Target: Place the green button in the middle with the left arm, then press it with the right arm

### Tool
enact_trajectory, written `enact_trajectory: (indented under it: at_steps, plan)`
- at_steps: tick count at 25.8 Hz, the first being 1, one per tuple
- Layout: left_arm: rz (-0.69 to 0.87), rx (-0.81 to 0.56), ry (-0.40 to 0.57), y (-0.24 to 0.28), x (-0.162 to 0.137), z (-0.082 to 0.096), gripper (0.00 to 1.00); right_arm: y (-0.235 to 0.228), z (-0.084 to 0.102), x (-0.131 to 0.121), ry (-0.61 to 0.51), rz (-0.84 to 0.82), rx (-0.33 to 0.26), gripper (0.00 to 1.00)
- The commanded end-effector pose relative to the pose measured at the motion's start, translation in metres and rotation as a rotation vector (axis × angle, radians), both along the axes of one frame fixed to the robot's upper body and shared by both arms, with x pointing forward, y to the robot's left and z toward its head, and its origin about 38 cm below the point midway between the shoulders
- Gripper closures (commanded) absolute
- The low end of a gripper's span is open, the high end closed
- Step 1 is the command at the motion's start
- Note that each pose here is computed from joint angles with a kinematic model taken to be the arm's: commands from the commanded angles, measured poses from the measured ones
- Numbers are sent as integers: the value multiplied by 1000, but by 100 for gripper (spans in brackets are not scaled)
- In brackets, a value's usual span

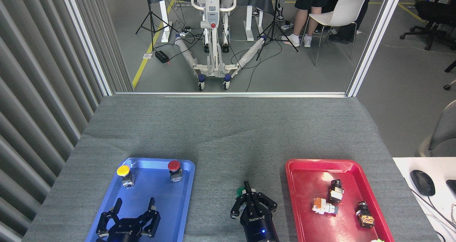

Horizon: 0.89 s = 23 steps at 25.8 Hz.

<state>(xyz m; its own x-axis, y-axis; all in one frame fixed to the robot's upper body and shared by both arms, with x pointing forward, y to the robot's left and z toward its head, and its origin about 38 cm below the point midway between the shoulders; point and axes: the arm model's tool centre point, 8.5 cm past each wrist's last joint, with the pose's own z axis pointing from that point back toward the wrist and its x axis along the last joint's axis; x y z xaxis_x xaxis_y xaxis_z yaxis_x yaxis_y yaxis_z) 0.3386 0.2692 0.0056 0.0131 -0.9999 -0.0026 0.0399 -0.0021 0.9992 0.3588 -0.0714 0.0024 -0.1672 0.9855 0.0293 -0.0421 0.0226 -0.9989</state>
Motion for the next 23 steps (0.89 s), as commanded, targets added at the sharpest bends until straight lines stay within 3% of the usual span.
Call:
enact_trajectory:
  at_steps: [1, 5, 6, 8, 10, 11, 19, 23]
  plan:
    - [0, 1, 0, 0, 0, 0, 0, -26, 14, 0, -59, -54, 10, 100]
    - [0, 1, 0, 0, 0, 0, 0, -54, 9, -7, -51, -96, -13, 100]
    - [0, 1, 0, 0, 0, 0, 0, -62, 7, -10, -46, -112, -18, 92]
    - [2, 1, -2, 1, 0, 0, 0, -70, 3, -16, -38, -130, -22, 66]
    - [3, 2, -2, 1, 0, 0, 0, -87, 3, -22, -37, -158, -37, 15]
    - [5, 2, -2, 1, 0, 0, 0, -93, 3, -25, -39, -170, -39, 5]
    - [9, 3, 4, 2, 0, -2, 0, -132, 7, -56, -51, -224, -57, 1]
    - [9, 3, 3, 2, 0, -1, 0, -142, 9, -60, -38, -264, 2, 0]
